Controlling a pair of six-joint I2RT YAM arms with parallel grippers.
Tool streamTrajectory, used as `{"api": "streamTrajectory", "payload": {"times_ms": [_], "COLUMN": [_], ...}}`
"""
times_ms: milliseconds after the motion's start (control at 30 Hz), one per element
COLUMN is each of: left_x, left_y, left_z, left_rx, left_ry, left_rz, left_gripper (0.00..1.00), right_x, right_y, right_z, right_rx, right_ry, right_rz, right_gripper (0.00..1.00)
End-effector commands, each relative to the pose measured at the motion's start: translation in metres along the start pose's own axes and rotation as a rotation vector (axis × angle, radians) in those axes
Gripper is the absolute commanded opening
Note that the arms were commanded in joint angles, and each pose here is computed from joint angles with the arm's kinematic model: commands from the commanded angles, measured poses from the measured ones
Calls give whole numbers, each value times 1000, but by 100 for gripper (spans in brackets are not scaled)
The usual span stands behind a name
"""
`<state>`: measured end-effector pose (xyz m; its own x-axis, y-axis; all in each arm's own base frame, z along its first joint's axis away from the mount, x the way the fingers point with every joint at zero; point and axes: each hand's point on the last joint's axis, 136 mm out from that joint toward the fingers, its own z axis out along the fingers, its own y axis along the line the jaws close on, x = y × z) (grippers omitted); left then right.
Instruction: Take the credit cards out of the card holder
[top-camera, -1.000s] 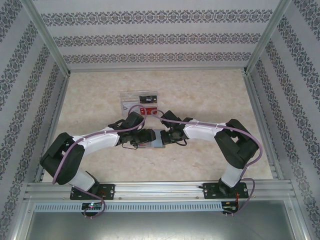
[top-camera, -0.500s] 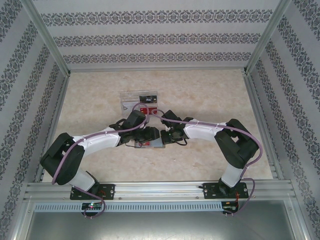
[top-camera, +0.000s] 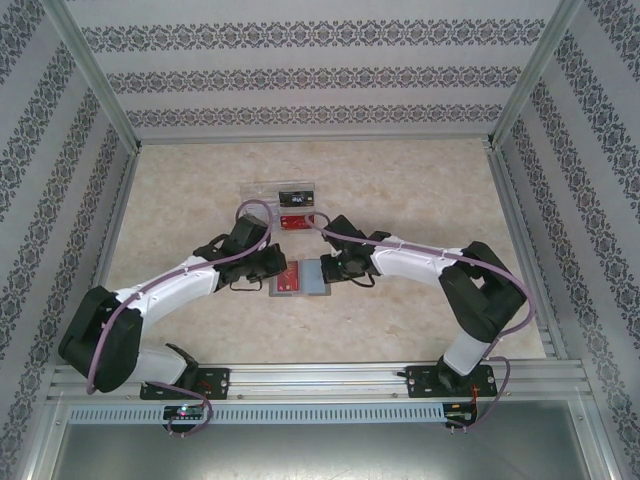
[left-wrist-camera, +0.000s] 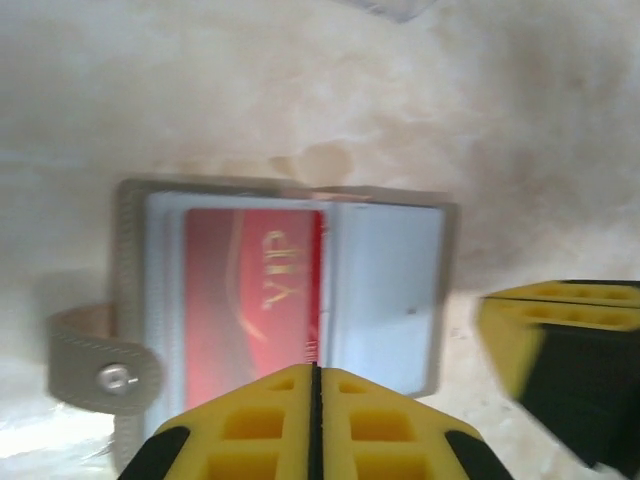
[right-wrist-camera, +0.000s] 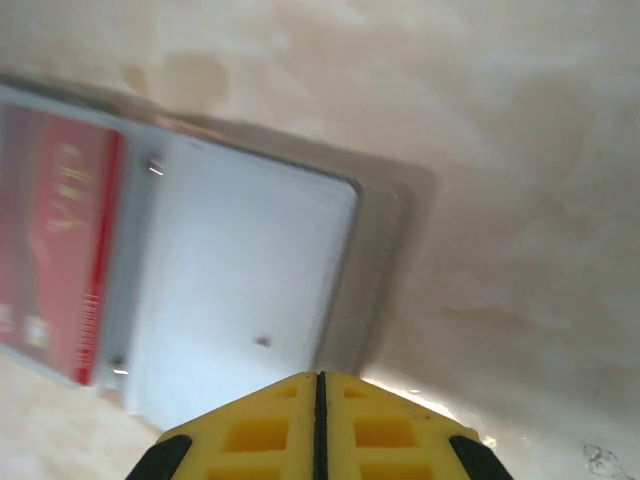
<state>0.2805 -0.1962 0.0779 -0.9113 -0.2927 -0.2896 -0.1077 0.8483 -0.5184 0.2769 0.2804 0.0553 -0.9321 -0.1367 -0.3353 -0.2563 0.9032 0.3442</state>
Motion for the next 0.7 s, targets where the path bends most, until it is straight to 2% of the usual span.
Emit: {"api": "streamTrajectory", "payload": {"times_ms": [0,300,667], "left_x": [12,20,35], "left_y": [27,35,52], "left_z": [9,25,34], "left_rx": [-77,-80,-113], "left_ry": [52,104,138], "left_rz": [-2,-2,-24], "left_gripper": [0,0,0], "right_x": [-21,-20,-6], "right_y": [31,71,71], "right_z": [-17,7,44], "right_rx": [-114,-322,-339], "right_ry": [-46,46,148], "right_rz": [33,153,237], "right_gripper": [4,9,10]}}
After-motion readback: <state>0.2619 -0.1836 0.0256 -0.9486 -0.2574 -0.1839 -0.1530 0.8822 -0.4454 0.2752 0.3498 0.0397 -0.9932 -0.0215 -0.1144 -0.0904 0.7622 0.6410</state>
